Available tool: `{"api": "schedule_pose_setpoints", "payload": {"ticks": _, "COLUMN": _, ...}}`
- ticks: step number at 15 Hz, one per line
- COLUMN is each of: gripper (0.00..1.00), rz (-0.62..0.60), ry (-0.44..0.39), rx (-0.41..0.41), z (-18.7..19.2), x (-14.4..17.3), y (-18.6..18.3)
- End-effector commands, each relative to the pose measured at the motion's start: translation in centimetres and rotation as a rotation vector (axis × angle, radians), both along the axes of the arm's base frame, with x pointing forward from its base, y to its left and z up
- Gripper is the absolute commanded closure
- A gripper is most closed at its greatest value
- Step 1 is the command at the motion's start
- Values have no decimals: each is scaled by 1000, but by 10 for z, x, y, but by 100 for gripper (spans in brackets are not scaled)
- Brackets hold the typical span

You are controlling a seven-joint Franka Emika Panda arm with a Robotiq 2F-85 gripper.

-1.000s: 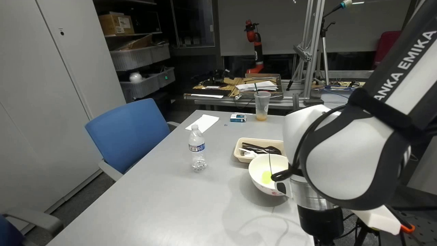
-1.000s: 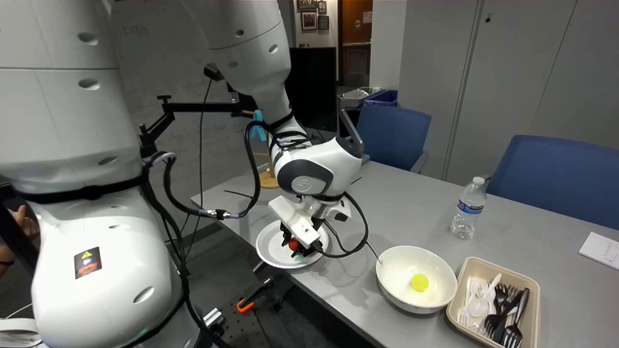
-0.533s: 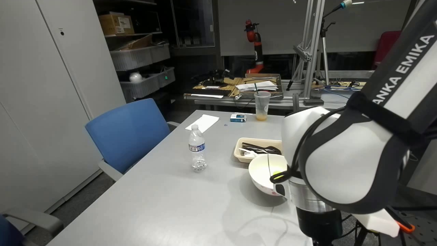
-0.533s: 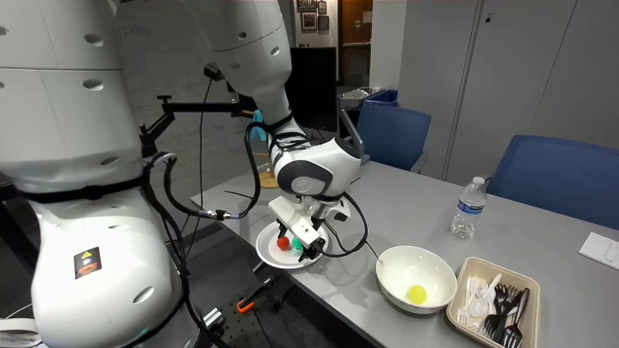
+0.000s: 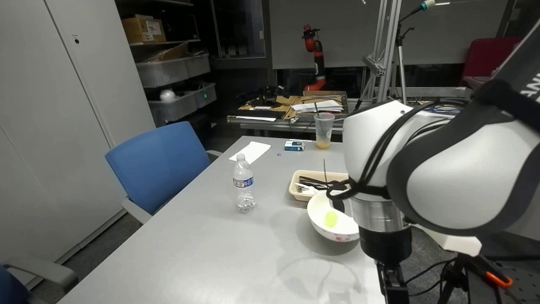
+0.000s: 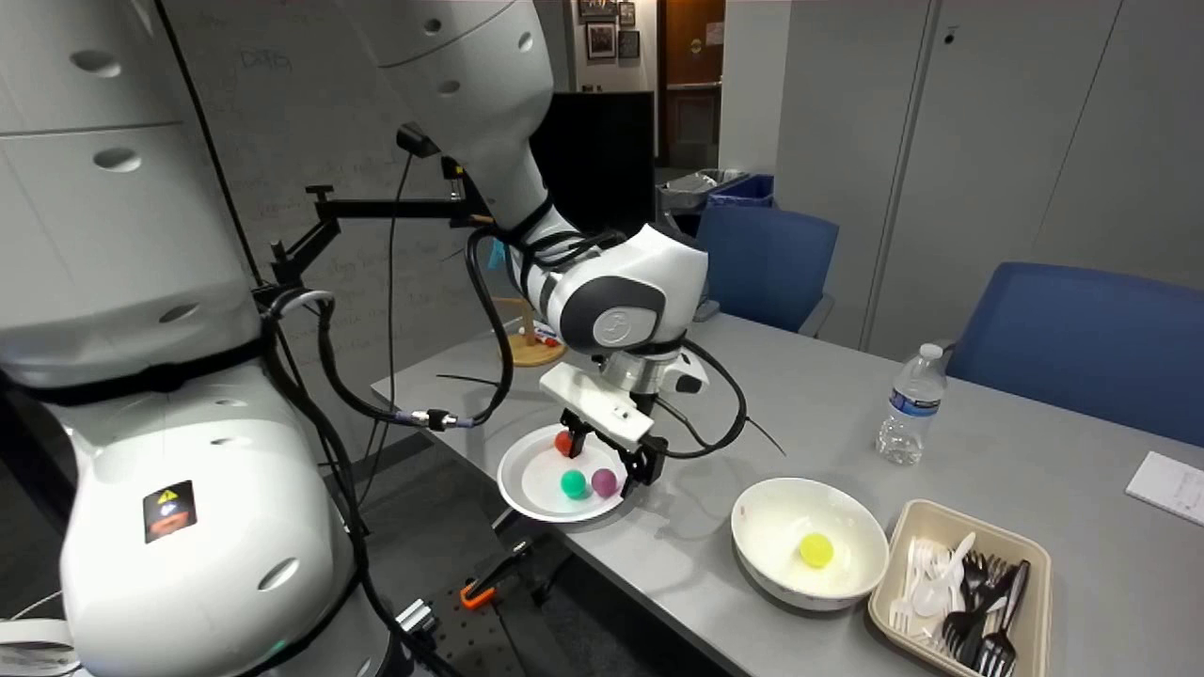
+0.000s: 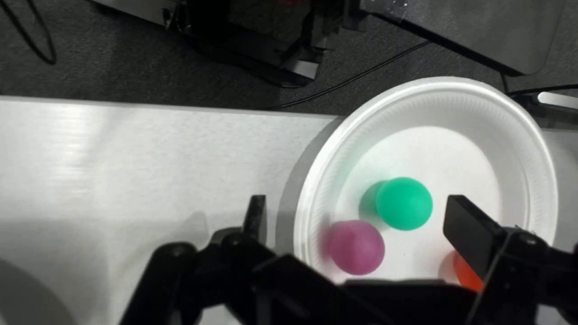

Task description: Transfer the balls from the bowl to the plate

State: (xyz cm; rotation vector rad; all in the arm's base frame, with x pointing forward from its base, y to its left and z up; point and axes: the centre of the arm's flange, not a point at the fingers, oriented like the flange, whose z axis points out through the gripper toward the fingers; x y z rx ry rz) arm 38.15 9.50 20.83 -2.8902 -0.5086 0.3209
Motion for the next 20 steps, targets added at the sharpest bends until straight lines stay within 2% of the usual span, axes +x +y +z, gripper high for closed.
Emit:
{"api": "schedule_pose_setpoints", "payload": {"ticks": 1, "gripper": 0, "rz": 11, "ry": -85, "rx": -66, "z": 49, "x": 0, "y": -16}}
{"api": "schedule_pose_setpoints", "payload": {"ticks": 6, "gripper": 0, "rz": -15, "ry": -238, "rx": -112, "z": 102, "x": 10, "y": -40}}
{"api": "schedule_pose_setpoints", "payload": {"ticks": 10, "gripper": 0, "rz": -73, "ry": -309, "rx": -123, "z": 126, "x": 24, "y": -67}}
{"api": "schedule_pose_setpoints", "payload": {"ticks": 15, "gripper": 0, "rz": -154, "ry": -302, "rx": -126, "z": 110, "x": 47, "y": -100}}
{"api": "schedule_pose_setpoints", "payload": {"ticks": 20, "gripper": 0, "rz": -240, "ry": -297, "rx": -143, "z": 70, "x": 77, "y": -131}}
